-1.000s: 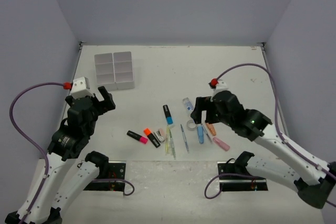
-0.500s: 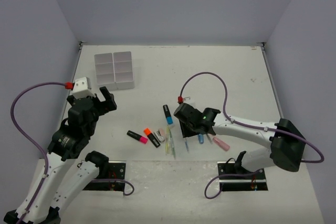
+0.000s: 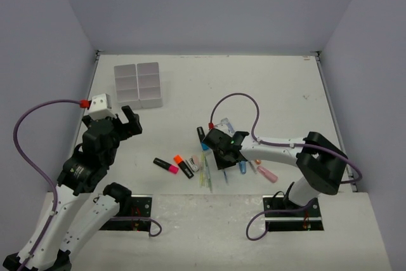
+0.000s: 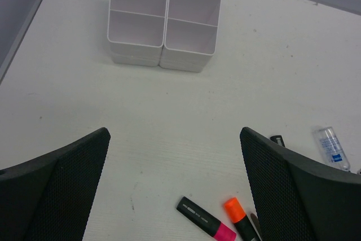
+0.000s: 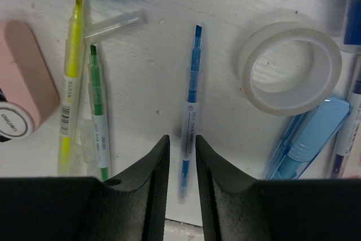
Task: Sort the stationery into containers
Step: Pick up the pen from the center of the board.
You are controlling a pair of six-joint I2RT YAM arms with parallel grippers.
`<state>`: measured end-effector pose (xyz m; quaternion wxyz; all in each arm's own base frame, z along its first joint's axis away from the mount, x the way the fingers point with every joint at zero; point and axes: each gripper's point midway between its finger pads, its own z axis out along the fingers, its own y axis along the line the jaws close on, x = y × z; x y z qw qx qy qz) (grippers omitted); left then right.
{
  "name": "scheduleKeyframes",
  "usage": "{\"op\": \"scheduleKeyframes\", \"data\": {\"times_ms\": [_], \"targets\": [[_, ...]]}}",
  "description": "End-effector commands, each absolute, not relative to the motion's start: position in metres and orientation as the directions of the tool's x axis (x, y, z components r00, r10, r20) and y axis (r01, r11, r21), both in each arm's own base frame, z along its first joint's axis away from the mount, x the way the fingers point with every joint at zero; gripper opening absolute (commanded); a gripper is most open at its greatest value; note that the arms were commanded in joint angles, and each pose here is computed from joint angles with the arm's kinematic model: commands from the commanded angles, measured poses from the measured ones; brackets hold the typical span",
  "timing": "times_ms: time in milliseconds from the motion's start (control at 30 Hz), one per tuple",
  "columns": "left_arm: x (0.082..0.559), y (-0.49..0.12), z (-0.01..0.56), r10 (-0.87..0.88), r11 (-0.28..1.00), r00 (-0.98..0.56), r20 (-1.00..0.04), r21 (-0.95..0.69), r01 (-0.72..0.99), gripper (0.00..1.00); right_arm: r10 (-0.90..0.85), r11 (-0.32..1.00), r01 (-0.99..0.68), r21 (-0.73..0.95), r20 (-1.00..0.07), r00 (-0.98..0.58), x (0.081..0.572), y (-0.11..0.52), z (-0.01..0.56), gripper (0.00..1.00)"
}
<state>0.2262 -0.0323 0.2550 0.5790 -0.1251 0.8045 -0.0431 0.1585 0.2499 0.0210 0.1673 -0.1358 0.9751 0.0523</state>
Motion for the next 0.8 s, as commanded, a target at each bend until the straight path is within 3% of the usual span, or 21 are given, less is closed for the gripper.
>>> {"op": "scheduleKeyframes", "data": {"times_ms": [0,200,367,500,633,767], "targets": [[0.23,-0.036,0.26,-0.262,0.963,-0.276,-0.925,-0.232,-0.139,1.0,-0.228,0.962,-0.267,0.061,-0.357,-0.906,0.165,0.259,0.018,0.26],[0.232,-0.039,0.258,-0.257,0.965,-0.286,-0.923,-0.228,-0.131,1.0,-0.232,0.969,-0.249,0.013,-0.321,-0.918,0.16,0.249,0.001,0.18],[0.24,-0.056,0.253,-0.231,0.973,-0.35,-0.908,-0.218,-0.078,1.0,-0.214,0.972,-0.234,0.02,-0.34,-0.916,0.162,0.247,0.009,0.0],[0.25,-0.086,0.266,-0.25,0.96,-0.406,-0.879,-0.28,0.016,1.0,-0.163,0.981,-0.194,0.021,-0.458,-0.874,0.173,0.231,0.07,0.0],[0.266,-0.146,0.257,-0.215,0.921,-0.53,-0.82,-0.351,0.171,1.0,-0.013,0.978,-0.144,0.154,-0.639,-0.769,0.179,0.2,0.16,0.0],[0.266,-0.221,0.208,-0.033,0.951,-0.615,-0.788,-0.215,0.224,0.97,0.136,0.967,-0.074,0.245,-0.736,-0.663,0.188,0.15,0.216,0.0]]}}
